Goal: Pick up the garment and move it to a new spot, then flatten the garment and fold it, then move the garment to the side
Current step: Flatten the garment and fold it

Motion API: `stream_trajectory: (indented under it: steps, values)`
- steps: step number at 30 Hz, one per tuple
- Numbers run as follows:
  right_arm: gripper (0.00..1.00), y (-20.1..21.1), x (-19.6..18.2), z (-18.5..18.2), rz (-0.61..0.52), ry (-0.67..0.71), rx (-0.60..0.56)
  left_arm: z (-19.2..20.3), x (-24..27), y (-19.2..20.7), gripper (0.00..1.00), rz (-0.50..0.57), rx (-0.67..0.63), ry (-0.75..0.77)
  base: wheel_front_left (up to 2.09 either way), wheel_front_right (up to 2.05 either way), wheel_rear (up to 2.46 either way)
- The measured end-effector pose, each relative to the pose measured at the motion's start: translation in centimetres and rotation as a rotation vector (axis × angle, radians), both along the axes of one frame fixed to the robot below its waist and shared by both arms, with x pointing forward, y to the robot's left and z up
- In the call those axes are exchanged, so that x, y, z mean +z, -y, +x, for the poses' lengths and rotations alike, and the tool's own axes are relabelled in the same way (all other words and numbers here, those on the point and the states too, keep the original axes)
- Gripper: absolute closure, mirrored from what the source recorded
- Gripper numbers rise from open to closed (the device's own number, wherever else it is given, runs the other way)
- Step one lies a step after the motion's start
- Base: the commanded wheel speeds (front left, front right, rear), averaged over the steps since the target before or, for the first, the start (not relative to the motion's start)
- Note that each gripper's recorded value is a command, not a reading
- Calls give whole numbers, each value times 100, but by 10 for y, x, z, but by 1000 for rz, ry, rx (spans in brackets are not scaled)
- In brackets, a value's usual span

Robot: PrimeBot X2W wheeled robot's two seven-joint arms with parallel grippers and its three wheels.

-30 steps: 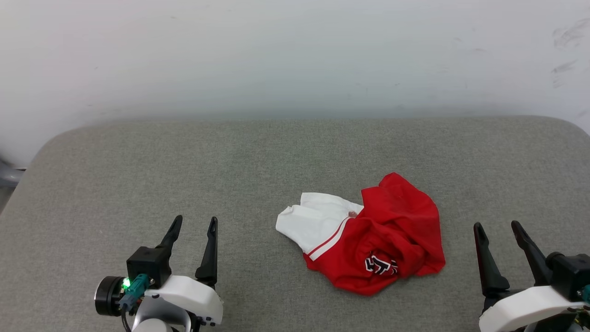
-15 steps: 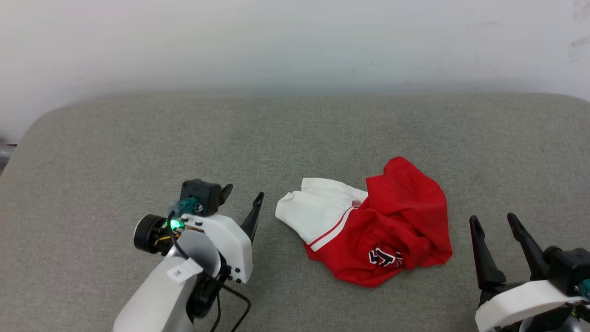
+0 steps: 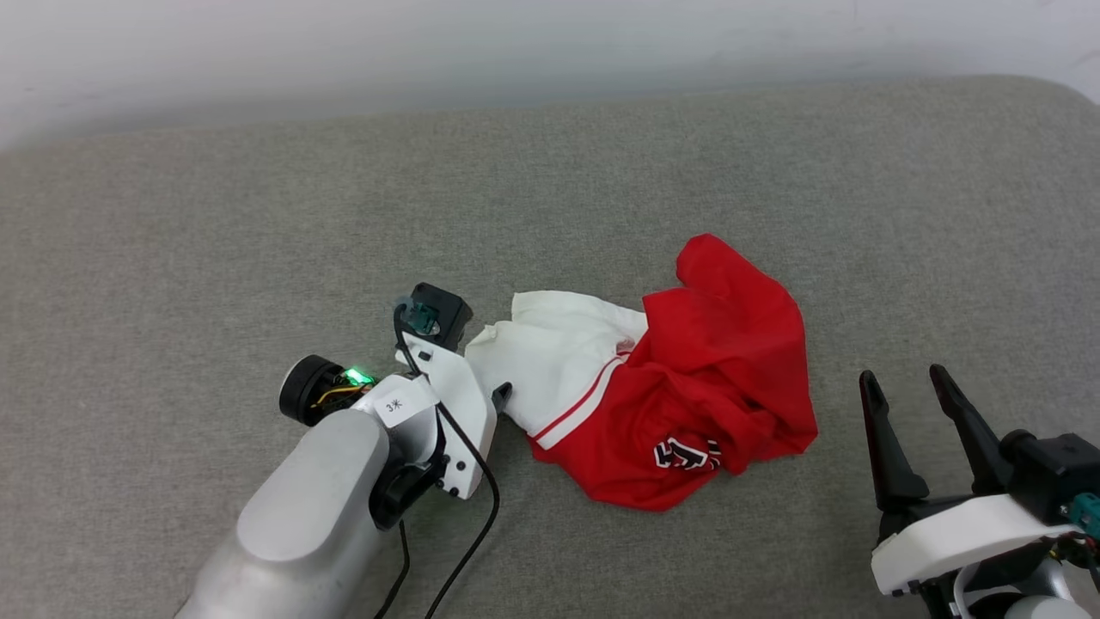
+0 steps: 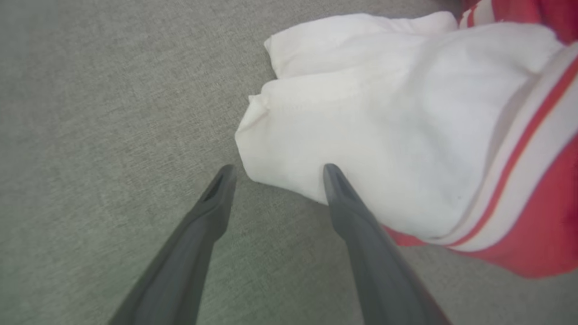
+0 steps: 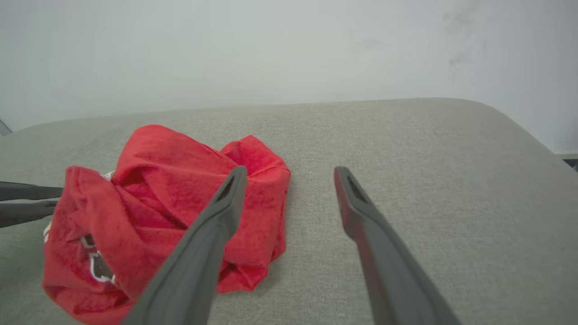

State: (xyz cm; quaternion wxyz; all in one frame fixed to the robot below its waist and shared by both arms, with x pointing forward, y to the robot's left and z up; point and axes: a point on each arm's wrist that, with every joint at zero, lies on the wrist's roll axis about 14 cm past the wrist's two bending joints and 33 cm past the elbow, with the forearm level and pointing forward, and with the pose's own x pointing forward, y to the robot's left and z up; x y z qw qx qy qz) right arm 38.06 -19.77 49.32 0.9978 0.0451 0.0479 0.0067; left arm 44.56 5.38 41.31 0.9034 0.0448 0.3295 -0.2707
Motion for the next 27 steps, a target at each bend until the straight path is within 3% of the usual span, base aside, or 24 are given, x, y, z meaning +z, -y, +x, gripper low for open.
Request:
stream_trajectory:
  steps: [7, 8, 9, 11, 18, 27]
  values:
    - [0, 8, -11, 2, 11, -25, -26, -1, -35, 5, 0, 93, -60, -141, 0, 0, 0]
    - [0, 8, -11, 3, 12, -24, -29, -2, -38, 5, 20, 105, -69, -159, 0, 0, 0]
    - [0, 9, -11, 3, 12, -24, -31, -1, -39, 7, 55, 104, -74, -169, 0, 0, 0]
    - [0, 11, -14, 2, 20, -31, -37, -1, -42, 8, 100, 107, -80, -180, 0, 0, 0]
    - [0, 11, -19, 3, 24, -43, -37, 16, -24, 3, 100, 74, -47, -34, 0, 0, 0]
    - [0, -9, -10, 9, 46, -11, 20, 43, 50, -42, 100, 38, 87, 251, 0, 0, 0]
